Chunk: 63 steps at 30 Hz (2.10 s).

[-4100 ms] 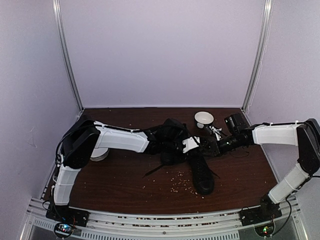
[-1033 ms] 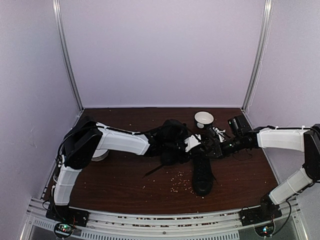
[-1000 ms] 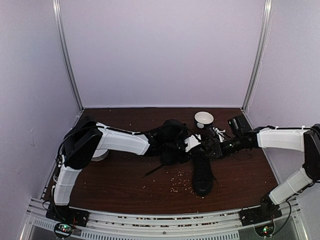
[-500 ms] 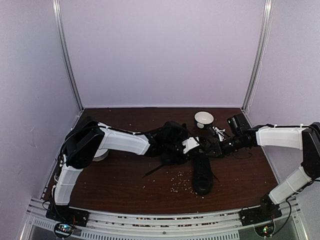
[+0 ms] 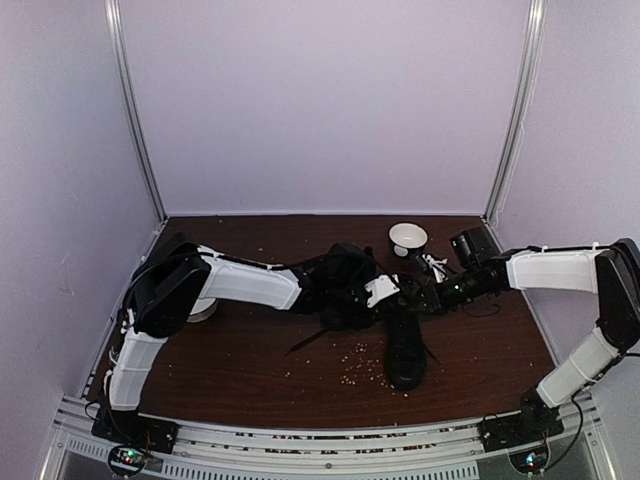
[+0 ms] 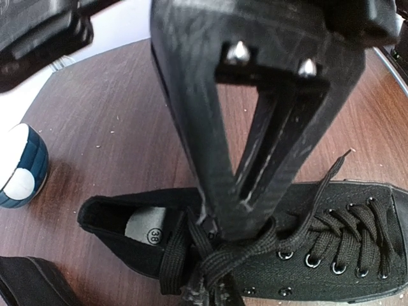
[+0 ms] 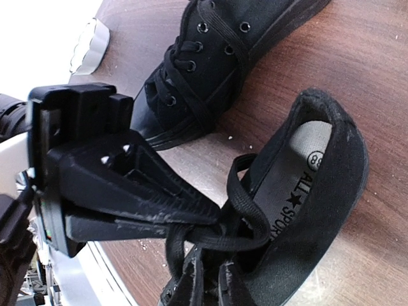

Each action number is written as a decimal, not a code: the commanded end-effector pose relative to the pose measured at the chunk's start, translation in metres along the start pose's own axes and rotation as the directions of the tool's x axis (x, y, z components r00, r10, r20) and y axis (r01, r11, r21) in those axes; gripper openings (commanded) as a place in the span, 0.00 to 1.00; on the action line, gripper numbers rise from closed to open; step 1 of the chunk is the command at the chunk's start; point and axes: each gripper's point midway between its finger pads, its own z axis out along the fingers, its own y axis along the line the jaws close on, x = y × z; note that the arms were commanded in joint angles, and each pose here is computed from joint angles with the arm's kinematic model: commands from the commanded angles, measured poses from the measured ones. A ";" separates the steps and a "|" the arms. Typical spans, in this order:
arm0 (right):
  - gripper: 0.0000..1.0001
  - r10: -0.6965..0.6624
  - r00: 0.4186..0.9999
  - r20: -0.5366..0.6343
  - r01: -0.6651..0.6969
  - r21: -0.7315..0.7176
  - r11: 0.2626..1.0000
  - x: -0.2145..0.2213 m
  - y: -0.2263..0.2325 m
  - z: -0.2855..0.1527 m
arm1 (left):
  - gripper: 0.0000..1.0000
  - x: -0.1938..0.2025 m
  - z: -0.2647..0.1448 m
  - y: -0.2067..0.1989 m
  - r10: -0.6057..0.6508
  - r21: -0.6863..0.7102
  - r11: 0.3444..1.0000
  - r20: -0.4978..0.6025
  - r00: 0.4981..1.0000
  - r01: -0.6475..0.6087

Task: Tie the shoes
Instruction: Adjust the loop with the shoelace on the shoe.

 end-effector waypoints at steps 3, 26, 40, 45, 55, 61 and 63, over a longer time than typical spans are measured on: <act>0.12 -0.027 1.000 -0.005 0.027 -0.030 0.999 -0.009 0.006 0.005 | 0.00 -0.009 0.003 0.002 0.015 0.005 1.000 0.036 0.999 -0.015; 0.18 0.018 0.999 -0.028 -0.018 0.011 1.000 -0.001 -0.003 0.025 | 0.00 -0.009 0.008 -0.007 0.011 0.037 0.999 0.044 0.999 -0.013; 0.13 0.029 0.998 -0.056 -0.029 -0.005 1.000 0.004 -0.001 0.037 | 0.00 -0.014 0.008 -0.007 0.017 0.036 0.999 0.057 0.998 -0.019; 0.00 0.026 0.998 -0.052 -0.027 -0.017 0.999 0.003 0.003 0.034 | 0.00 -0.015 0.007 -0.006 0.020 0.029 0.999 0.055 0.998 -0.022; 0.00 0.009 1.000 0.002 -0.009 0.001 1.000 -0.008 0.008 0.003 | 0.00 -0.003 0.006 -0.003 0.029 0.001 1.000 0.011 1.000 -0.029; 0.00 0.007 1.000 -0.010 -0.007 0.007 1.000 -0.006 0.007 -0.004 | 0.00 0.003 0.009 -0.003 0.023 0.003 1.000 -0.005 1.000 -0.023; 0.00 0.009 1.000 -0.015 -0.009 0.015 1.000 -0.006 0.005 -0.006 | 0.00 0.005 0.009 -0.004 0.022 0.004 1.000 -0.011 1.000 -0.022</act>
